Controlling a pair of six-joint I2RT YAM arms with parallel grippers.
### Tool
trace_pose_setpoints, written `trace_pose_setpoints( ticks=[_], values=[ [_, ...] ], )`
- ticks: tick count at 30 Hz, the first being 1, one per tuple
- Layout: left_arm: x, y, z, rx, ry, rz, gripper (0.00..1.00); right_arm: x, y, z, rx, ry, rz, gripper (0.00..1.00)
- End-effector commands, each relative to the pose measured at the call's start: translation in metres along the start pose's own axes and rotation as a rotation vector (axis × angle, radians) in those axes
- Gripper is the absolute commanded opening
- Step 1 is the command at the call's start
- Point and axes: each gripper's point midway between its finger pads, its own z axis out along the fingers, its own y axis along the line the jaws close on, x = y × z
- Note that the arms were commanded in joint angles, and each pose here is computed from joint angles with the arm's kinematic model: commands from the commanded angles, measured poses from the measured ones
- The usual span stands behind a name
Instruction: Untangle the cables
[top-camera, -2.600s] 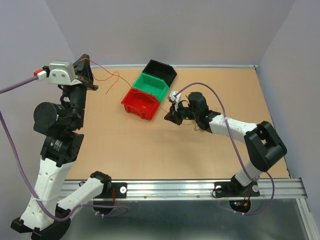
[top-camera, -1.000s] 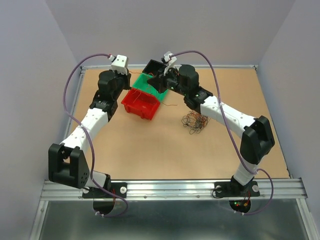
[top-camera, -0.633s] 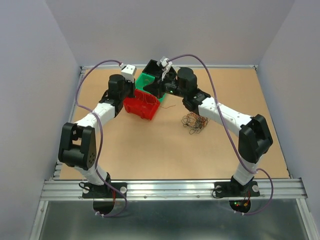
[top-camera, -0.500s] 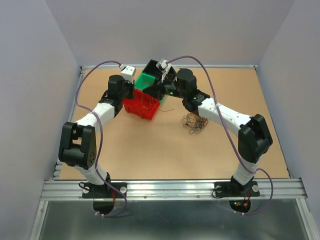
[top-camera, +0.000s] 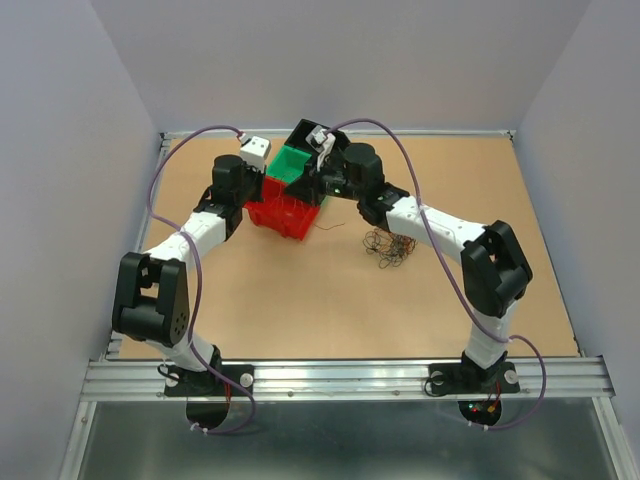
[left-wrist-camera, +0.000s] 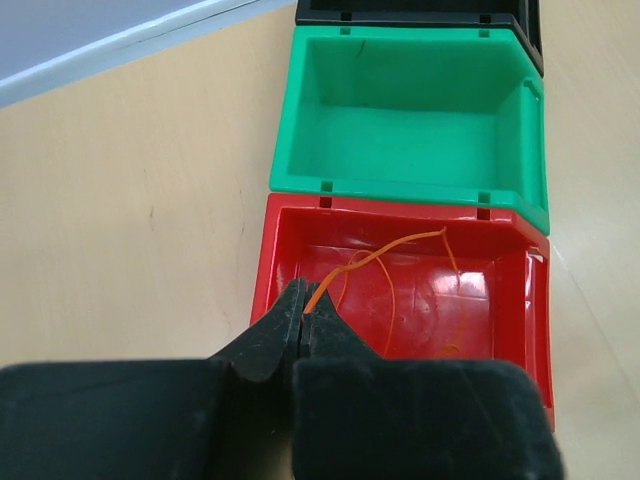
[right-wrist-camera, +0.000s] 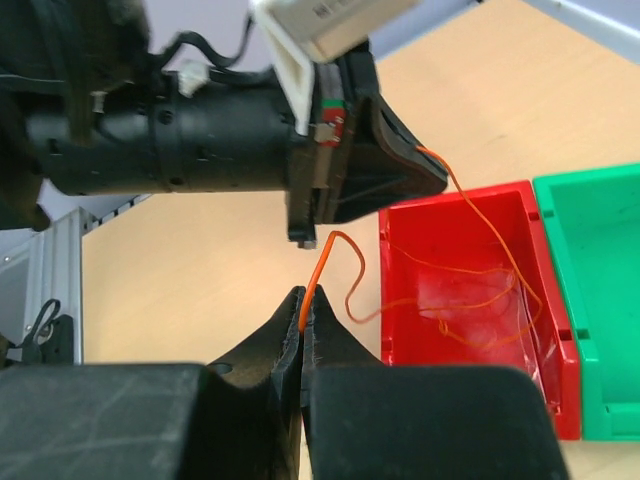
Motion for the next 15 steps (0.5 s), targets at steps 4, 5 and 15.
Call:
trace_pose_setpoints(
  ticks=[4,5,15],
  values=[
    [-0.001,0.000,0.009,0.016,-0.008,0.042,0.00,-0.029,-0.031,0.005,0.053,-0.096,0.000,0.01],
    [0.001,-0.002,0.010,0.026,-0.002,0.044,0.00,-0.032,-0.034,0.007,0.057,-0.103,0.000,0.01],
    [0.006,-0.004,0.020,0.050,0.029,0.064,0.26,-0.018,-0.073,0.021,0.188,-0.072,0.048,0.01]
  ],
)
